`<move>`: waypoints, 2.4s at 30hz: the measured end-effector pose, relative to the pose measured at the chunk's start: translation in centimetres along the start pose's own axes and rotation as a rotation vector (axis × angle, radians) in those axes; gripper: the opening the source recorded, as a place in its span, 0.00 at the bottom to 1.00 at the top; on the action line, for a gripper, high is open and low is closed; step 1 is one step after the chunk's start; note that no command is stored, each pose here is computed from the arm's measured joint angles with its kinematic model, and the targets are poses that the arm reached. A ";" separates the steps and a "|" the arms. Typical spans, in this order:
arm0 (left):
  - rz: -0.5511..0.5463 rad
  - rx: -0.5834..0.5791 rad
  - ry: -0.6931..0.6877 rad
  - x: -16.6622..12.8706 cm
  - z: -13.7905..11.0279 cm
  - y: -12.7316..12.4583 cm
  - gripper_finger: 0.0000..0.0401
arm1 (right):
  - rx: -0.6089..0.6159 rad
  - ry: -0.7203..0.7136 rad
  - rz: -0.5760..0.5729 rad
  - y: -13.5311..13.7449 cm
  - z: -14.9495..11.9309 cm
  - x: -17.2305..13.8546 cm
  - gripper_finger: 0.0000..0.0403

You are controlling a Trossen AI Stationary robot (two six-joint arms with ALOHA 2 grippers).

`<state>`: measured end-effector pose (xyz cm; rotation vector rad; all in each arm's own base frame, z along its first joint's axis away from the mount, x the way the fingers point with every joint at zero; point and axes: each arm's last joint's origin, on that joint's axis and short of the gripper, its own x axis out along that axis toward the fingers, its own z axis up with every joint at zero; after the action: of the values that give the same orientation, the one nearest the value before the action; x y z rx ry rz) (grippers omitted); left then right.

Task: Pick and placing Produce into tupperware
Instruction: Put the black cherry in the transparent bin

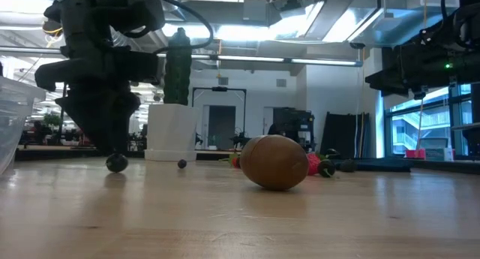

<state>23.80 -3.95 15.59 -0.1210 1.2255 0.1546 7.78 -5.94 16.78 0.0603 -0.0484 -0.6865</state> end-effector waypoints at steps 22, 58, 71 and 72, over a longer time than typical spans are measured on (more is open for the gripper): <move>0.000 -0.058 0.001 0.0 0.0 0.0 0.68 | 0.000 0.000 0.000 0.0 0.0 0.0 0.49; 0.024 -0.163 0.064 1.7 -0.5 -0.9 0.68 | 0.000 0.000 0.000 0.0 0.0 0.0 0.49; 0.030 -0.161 0.073 2.0 -0.5 -1.0 0.66 | 0.000 0.000 0.000 0.0 0.0 0.0 0.49; 0.031 -0.161 0.073 2.0 -0.5 -1.0 0.65 | 0.000 0.000 0.000 0.0 0.0 0.0 0.49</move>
<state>24.16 -4.87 13.55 -0.2494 1.2877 0.2776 7.78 -5.94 16.79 0.0601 -0.0489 -0.6866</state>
